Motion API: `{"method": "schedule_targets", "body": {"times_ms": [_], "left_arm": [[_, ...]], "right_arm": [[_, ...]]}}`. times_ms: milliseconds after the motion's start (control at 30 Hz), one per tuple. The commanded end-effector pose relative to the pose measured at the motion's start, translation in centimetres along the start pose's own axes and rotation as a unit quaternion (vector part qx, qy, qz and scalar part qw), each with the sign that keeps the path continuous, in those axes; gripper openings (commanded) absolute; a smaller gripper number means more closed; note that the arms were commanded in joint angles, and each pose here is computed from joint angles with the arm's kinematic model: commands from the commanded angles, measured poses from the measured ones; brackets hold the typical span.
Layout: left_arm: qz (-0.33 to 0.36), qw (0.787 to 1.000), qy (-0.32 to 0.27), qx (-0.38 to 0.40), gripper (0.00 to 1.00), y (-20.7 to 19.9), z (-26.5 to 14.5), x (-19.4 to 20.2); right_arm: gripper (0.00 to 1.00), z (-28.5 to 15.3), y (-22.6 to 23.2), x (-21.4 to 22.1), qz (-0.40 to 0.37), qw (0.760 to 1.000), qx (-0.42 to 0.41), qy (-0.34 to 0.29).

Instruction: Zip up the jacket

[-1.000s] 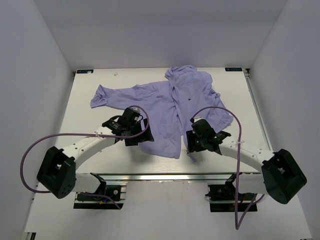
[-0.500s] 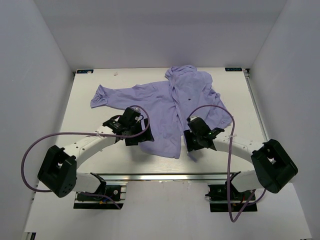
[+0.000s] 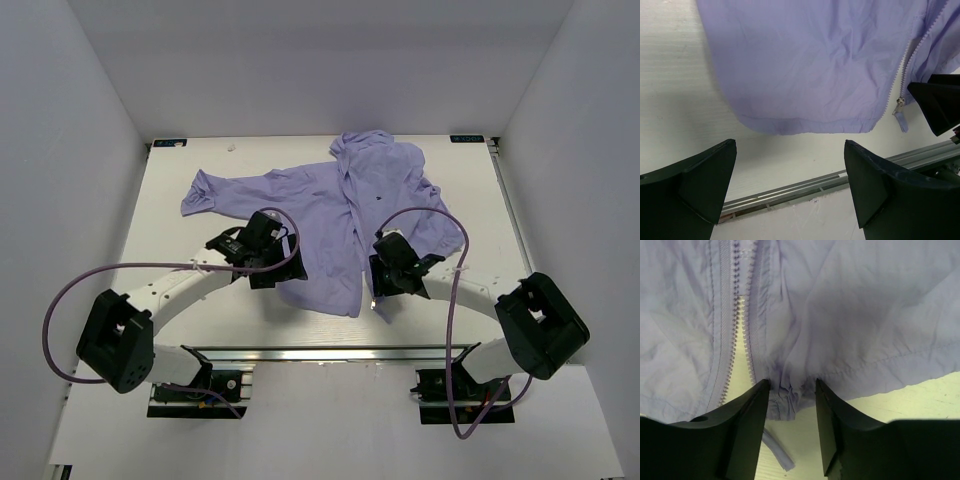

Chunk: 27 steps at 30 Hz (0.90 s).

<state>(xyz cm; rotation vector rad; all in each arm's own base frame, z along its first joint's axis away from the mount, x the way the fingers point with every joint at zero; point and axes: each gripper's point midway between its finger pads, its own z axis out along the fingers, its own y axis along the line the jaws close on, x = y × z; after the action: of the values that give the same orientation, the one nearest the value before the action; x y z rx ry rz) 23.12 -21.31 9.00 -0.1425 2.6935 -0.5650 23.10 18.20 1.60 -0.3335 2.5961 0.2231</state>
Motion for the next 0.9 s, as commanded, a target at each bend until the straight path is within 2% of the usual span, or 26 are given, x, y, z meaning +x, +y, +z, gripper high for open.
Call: {"method": "schedule_targets", "body": {"times_ms": [0,67,200,333,467,700,800,867], "left_arm": [[0.007,0.999,-0.031,-0.014,0.98,-0.2,-1.7,-1.6],[0.007,0.998,-0.05,-0.034,0.98,0.3,-2.4,-2.5],[0.01,0.997,-0.066,-0.028,0.98,-0.1,-3.4,-3.2],[0.031,0.997,-0.074,0.007,0.98,-1.7,-3.7,-3.9],[0.045,0.996,-0.058,0.047,0.98,-4.1,-3.2,-4.5],[0.054,0.996,-0.053,0.045,0.98,-5.3,-1.7,-6.0],[0.054,0.997,-0.056,0.029,0.98,-4.9,-1.5,-6.3],[0.054,0.997,-0.056,0.027,0.98,-4.8,-1.5,-6.3]], "right_arm": [[0.46,0.9,-1.6,5.6,0.037,0.995,0.035,0.084],[0.46,1.0,-1.9,6.6,0.035,0.993,0.051,0.098],[0.52,0.4,-1.7,7.4,0.019,0.993,0.069,0.098],[0.52,0.0,0.1,6.5,0.002,0.997,0.027,0.077],[0.52,-0.1,0.6,6.3,-0.006,0.997,0.016,0.069],[0.53,0.8,0.0,8.2,-0.021,0.993,0.067,0.098],[0.52,1.0,0.0,9.6,-0.036,0.987,0.097,0.126],[0.42,1.0,0.3,9.8,-0.039,0.984,0.117,0.13]]}}
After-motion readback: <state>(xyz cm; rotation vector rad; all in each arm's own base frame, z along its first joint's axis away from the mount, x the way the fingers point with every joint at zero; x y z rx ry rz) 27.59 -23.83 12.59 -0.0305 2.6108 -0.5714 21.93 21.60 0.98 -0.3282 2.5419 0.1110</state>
